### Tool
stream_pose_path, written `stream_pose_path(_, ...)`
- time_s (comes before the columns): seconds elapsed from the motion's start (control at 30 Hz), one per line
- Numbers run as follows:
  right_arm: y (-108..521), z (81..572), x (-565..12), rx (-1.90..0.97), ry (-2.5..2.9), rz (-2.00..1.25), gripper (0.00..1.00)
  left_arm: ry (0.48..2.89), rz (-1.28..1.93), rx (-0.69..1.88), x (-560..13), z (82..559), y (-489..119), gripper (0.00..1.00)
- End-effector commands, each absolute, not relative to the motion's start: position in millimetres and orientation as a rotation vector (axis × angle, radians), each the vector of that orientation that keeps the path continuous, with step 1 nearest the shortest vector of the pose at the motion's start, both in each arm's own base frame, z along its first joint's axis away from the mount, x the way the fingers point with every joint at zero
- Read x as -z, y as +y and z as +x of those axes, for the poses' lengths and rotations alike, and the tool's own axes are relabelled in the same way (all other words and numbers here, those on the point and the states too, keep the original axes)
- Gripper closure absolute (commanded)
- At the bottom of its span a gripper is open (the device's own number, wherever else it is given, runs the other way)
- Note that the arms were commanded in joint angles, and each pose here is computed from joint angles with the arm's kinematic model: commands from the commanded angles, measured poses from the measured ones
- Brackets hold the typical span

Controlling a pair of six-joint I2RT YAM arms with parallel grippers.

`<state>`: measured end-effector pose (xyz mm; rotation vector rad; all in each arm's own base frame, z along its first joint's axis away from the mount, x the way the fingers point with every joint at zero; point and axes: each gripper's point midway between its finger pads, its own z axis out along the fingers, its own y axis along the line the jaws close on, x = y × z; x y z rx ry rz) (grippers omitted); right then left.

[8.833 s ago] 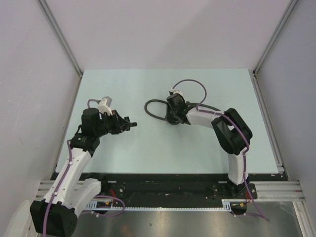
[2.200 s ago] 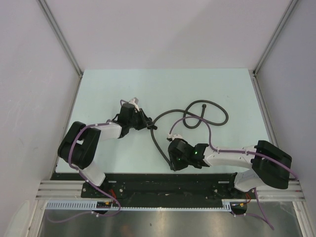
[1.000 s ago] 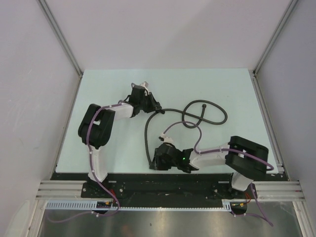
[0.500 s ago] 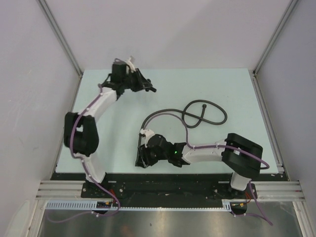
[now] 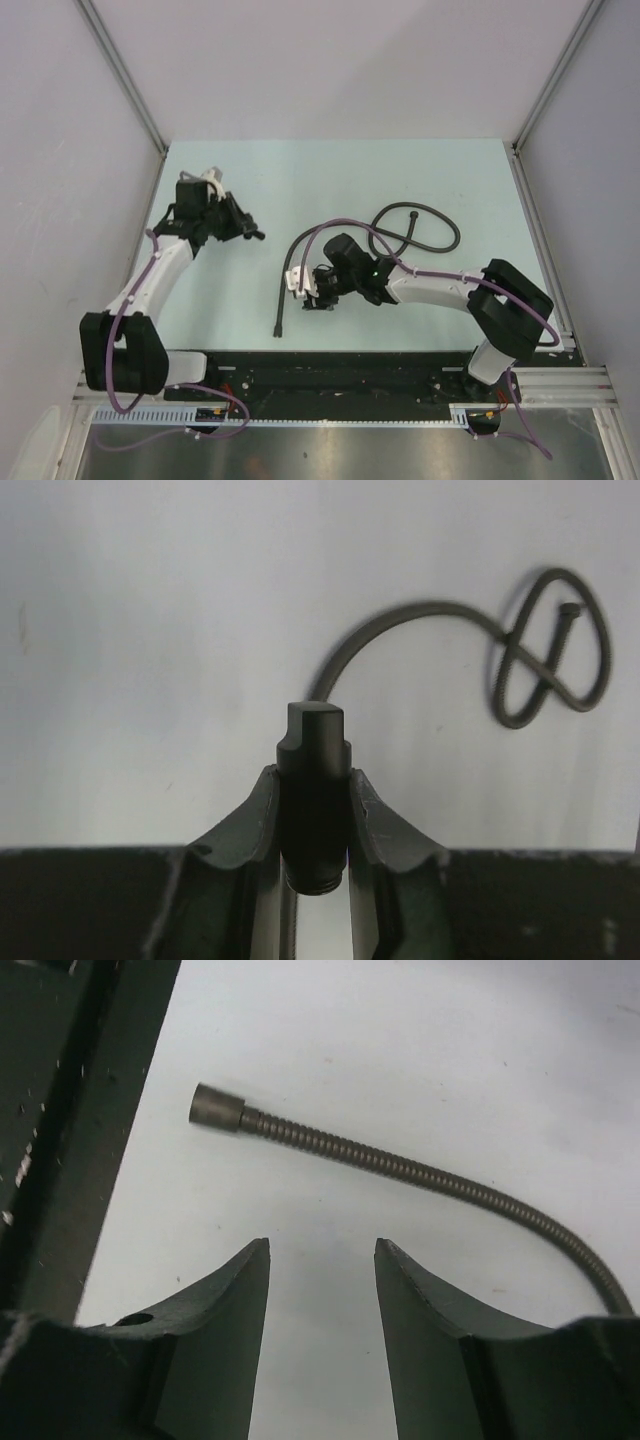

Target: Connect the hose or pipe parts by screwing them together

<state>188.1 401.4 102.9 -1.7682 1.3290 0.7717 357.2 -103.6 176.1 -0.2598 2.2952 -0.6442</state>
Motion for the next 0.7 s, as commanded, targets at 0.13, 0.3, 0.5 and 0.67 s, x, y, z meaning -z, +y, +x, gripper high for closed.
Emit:
stream_pose_path(0.13,432.6,179.1,-94.9,-0.796,0.858,-1.981,0.49,2.277,-0.44,0.572,-151.8,300.7,-57.2,1.0)
stream_pose_path(0.3,445.3,170.6,-71.8,-0.773,0.793,-2.078,0.49,2.263,-0.442,0.501,-141.5,287.5,-47.8,1.0)
stream_pose_path(0.5,453.6,164.1,-65.3,-0.744,0.729,-2.164,0.48,2.269,-0.427,0.546,-142.1,287.4,-54.2,1.0)
stream_pose_path(0.67,454.9,152.9,-56.2,-0.777,0.709,-2.232,0.48,2.308,-0.43,0.594,-131.9,285.4,-61.1,1.0)
